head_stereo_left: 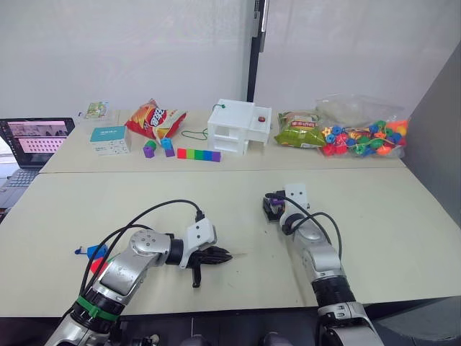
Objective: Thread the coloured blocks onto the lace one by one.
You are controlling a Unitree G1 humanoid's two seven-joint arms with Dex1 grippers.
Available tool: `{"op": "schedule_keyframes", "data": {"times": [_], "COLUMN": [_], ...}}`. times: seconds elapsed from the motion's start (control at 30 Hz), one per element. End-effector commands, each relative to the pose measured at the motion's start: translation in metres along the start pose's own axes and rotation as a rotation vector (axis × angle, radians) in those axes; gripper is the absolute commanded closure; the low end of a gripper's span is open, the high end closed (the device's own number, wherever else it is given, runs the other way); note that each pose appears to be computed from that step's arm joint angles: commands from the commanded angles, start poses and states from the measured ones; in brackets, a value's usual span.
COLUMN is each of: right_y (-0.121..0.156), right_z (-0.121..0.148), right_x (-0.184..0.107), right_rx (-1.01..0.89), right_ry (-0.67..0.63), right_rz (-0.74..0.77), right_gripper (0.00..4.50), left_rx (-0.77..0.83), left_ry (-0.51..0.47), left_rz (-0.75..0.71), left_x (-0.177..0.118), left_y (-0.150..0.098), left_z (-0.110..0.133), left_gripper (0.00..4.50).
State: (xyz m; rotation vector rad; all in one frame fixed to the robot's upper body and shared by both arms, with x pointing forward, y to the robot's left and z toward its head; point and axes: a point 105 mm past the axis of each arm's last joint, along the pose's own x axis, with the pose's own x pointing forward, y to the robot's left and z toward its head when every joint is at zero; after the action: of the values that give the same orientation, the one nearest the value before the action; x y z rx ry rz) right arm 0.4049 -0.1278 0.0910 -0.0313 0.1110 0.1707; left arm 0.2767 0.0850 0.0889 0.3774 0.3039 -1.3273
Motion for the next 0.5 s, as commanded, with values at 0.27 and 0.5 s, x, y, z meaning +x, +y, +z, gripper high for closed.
{"op": "schedule_keyframes", "data": {"times": [0.27,0.5], "right_y": [0.011,0.029], "right_z": [0.018,0.032], "right_x": [0.001,-0.049], "right_rx": [0.061,0.105], "right_ry": [-0.088,-0.136], "right_rz": [0.048,0.052], "right_gripper": [3.3,3.3], "left_rx": [0.03,0.03], "left_ry": [-0.029,-0.03], "left_rz": [0.019,0.015], "left_x": [-0.005,-0.003], "left_y": [0.0,0.001], "left_z": [0.011,0.01], "left_gripper": [4.5,4.5]}}
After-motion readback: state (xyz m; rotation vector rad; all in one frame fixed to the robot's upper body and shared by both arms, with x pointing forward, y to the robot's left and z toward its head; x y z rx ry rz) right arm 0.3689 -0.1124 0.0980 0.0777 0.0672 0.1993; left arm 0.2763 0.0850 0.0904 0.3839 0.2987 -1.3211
